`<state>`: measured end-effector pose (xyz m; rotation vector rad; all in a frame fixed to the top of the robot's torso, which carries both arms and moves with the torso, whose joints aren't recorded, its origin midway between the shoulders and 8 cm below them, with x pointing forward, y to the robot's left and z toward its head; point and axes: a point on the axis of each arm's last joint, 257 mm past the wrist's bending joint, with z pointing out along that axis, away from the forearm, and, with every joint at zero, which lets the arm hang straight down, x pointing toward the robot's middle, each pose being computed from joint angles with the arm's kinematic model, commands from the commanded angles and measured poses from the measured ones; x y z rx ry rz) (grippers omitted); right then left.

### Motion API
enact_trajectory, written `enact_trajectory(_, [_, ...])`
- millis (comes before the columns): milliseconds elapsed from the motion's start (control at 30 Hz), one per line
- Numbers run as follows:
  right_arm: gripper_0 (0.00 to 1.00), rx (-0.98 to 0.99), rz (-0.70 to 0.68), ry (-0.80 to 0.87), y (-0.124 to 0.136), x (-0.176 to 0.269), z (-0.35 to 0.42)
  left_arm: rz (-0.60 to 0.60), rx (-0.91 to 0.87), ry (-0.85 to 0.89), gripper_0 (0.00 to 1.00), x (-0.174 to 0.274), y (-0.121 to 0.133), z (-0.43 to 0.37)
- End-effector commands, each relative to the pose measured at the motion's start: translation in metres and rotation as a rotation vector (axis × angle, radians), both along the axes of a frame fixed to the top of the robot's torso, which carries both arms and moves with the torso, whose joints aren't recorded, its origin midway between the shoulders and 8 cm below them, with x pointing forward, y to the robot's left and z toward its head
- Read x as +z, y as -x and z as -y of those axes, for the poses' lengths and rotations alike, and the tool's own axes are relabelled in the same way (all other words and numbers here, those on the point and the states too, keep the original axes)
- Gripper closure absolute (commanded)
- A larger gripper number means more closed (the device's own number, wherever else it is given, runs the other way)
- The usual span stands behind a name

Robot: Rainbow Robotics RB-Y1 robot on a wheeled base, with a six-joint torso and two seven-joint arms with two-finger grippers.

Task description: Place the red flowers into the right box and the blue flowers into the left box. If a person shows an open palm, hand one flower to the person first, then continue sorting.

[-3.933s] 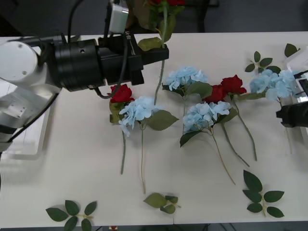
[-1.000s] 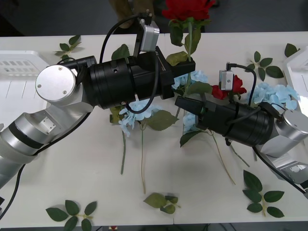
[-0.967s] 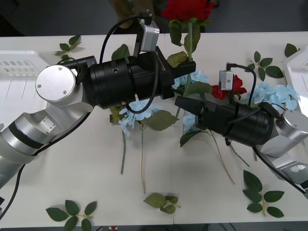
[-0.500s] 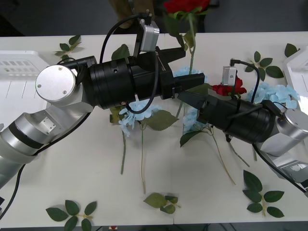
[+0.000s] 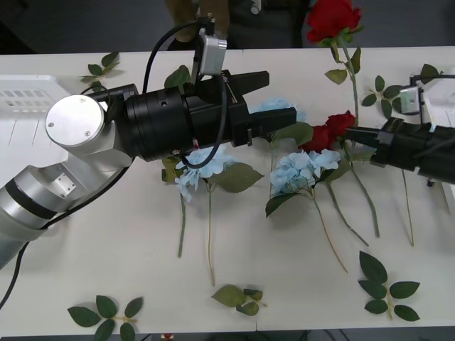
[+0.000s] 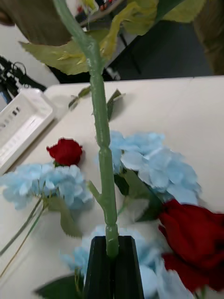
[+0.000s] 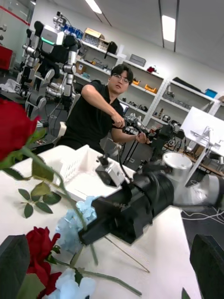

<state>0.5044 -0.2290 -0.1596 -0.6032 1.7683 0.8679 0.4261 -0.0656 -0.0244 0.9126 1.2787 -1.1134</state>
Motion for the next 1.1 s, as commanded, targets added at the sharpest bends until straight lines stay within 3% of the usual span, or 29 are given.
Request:
enact_trajectory(33, [1.00, -0.070, -0.128, -0.017, -0.025, 0.055, 0.067, -0.120, -0.001, -0.124, 0.00, -0.018, -0.008, -0.038])
enact_trajectory(300, [1.00, -0.232, -0.300, 0.151, -0.018, 0.038, 0.174, -0.275, 0.039, -0.434, 0.00, -0.082, -0.015, -0.117])
enact_trajectory(400, [1.00, -0.381, -0.343, 0.345, -0.009, 0.035, 0.246, -0.400, 0.090, -0.635, 0.00, -0.115, -0.026, -0.184])
enact_trajectory(633, [1.00, -0.577, -0.391, 0.552, 0.015, 0.045, 0.340, -0.641, 0.282, -0.902, 0.00, -0.159, -0.042, -0.263])
enact_trajectory(867, [1.00, -0.784, -0.392, 0.614, 0.036, 0.009, 0.411, -0.924, 0.568, -0.983, 0.00, -0.165, -0.048, -0.297])
enact_trajectory(1100, [1.00, -0.889, -0.385, 0.706, 0.056, -0.025, 0.451, -1.026, 0.743, -1.030, 0.00, -0.191, -0.053, -0.292])
